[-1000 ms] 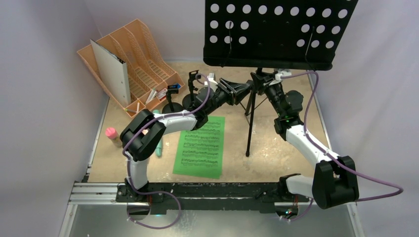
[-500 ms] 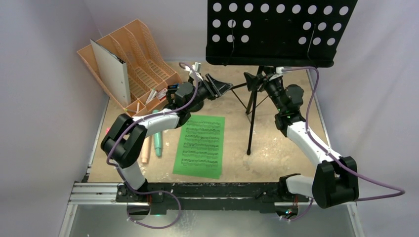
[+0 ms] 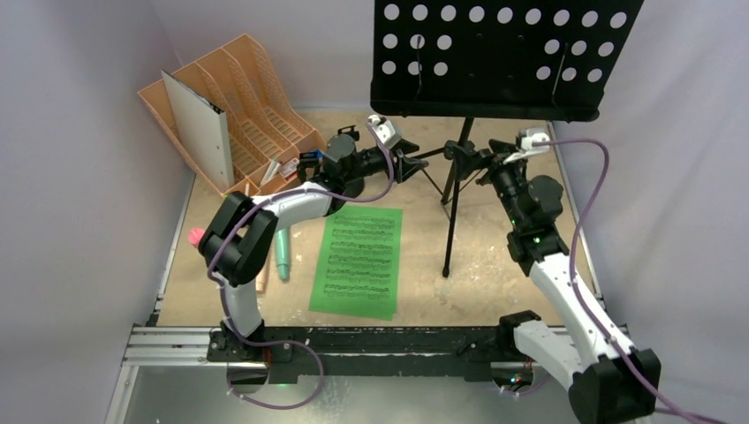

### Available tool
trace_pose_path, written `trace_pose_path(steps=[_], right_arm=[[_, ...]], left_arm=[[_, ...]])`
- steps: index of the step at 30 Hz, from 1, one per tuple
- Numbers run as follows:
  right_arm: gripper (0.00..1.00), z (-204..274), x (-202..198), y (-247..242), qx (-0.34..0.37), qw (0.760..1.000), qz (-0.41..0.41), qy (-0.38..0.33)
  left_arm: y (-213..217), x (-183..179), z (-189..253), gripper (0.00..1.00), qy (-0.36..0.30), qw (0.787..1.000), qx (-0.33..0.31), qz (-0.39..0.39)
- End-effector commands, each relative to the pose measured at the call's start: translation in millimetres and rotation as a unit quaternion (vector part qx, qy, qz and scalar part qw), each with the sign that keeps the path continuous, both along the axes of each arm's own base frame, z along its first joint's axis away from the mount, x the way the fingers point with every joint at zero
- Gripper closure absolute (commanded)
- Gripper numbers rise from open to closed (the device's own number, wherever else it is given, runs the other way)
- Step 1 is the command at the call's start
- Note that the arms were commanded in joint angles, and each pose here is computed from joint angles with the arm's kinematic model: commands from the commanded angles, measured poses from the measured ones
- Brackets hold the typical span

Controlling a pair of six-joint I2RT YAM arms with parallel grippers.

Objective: Pack up the instrument practice props
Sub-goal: Unscrew the knob on the music stand.

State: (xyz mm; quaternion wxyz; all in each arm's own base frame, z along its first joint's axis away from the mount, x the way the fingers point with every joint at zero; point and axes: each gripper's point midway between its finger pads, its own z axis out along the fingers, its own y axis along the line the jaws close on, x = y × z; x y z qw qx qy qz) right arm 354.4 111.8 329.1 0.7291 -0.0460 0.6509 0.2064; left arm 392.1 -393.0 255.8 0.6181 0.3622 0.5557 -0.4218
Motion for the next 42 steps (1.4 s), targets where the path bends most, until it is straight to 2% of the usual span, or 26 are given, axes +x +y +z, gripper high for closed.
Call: trace_pose_path(steps=[1, 5, 13, 17, 21, 28, 31, 34, 37, 42], right_arm=[[0.01, -13, -20, -11, 0.045, 0.998, -0.023, 0.024], [0.06, -43, -30, -7, 0.041, 0.996, -0.009, 0.078], [0.22, -97, -31, 4, 0.045, 0.987, 0.017, 0.151], [0.33, -121, -24, 12, 0.044, 0.983, 0.03, 0.178], [0.48, -132, -18, 18, 0.032, 0.981, 0.045, 0.187], [0.8, -128, 2, 18, 0.007, 0.984, 0.038, 0.173], [0.89, -120, 9, 23, -0.014, 0.987, 0.056, 0.152], [0.99, -119, 16, 25, -0.049, 0.987, 0.067, 0.14], [1.0, -120, 20, 31, -0.078, 0.984, 0.087, 0.132], [1.0, -130, 20, 38, -0.102, 0.979, 0.116, 0.133]], left_arm=[[-11, -6, 13, 0.5, -0.105, 0.99, 0.007, -0.089], [-19, -8, 10, 0.5, -0.116, 0.986, 0.006, -0.117], [-34, -2, -3, 0.51, -0.108, 0.982, 0.009, -0.157], [-41, 4, -9, 0.52, -0.111, 0.98, 0.009, -0.165], [-48, 11, -18, 0.56, -0.113, 0.978, 0.009, -0.174], [-54, 12, -20, 0.77, -0.134, 0.972, -0.004, -0.193], [-58, 19, -27, 0.76, -0.136, 0.972, 0.003, -0.193], [-55, 30, -35, 0.67, -0.144, 0.975, 0.01, -0.172], [-44, 38, -33, 0.61, -0.154, 0.976, 0.005, -0.153], [-29, 52, -23, 0.6, -0.169, 0.976, -0.008, -0.14]])
